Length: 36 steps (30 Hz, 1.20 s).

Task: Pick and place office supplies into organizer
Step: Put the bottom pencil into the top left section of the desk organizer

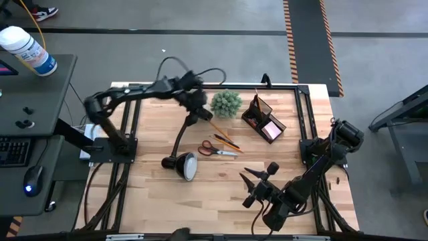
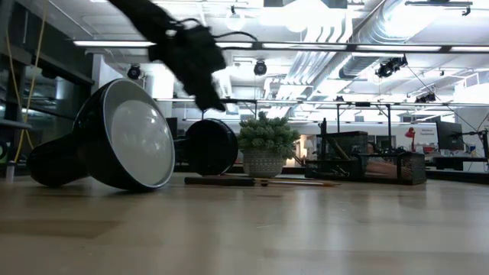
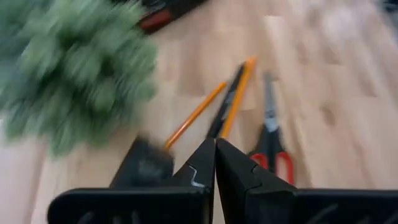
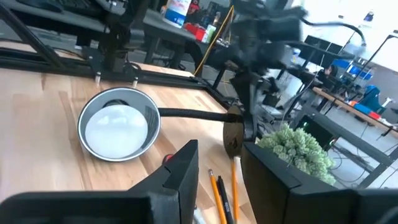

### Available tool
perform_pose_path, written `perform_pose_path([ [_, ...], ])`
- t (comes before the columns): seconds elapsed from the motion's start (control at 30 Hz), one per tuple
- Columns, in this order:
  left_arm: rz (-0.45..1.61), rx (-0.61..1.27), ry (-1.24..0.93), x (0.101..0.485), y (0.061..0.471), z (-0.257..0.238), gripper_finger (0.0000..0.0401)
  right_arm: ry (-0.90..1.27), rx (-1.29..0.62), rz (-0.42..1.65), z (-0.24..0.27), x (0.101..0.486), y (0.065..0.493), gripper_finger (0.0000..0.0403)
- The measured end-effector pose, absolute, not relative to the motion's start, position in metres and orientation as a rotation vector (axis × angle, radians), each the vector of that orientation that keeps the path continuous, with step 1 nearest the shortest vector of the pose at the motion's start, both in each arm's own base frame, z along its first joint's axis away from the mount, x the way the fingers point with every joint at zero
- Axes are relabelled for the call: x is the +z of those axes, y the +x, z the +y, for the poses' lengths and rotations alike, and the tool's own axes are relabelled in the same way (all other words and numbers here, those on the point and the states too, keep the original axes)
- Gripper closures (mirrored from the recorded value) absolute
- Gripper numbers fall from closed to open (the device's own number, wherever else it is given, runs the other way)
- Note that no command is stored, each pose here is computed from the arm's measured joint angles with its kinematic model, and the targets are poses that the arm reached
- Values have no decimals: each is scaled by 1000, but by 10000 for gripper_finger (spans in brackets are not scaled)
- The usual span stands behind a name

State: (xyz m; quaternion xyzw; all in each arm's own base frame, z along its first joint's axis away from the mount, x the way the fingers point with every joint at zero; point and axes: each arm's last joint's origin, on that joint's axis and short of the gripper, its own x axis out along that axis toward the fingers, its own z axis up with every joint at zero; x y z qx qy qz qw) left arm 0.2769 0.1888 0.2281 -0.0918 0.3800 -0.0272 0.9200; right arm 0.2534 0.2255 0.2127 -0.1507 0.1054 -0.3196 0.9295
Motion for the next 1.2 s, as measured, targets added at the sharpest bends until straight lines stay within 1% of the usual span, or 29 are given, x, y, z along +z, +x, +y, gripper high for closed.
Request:
perform_pose_path([
  [0.07,756,18,-186,223,263,174,400,-297,-652,231,222,211,256,291],
  [0.13,721,38,-173,220,249,157,401,-281,-650,255,217,210,259,291],
  [0.23,671,32,-166,217,232,133,401,-254,-654,296,207,207,265,291],
  [0.43,577,3,-105,231,208,92,401,-278,-681,420,182,200,274,291],
  [0.53,539,-10,-58,238,198,74,400,-248,-714,528,165,193,271,291],
  [0.63,515,-22,-23,240,190,60,401,-175,-751,645,149,188,270,291],
  [0.77,496,-24,-2,237,183,48,400,-119,-770,754,137,185,270,291],
  [0.87,519,-15,7,230,182,44,401,-87,-789,807,133,183,267,291],
  [1.0,541,9,18,222,181,42,400,-15,-784,828,128,164,258,295],
  [1.2,543,23,15,219,181,42,400,125,-756,759,112,138,240,324],
])
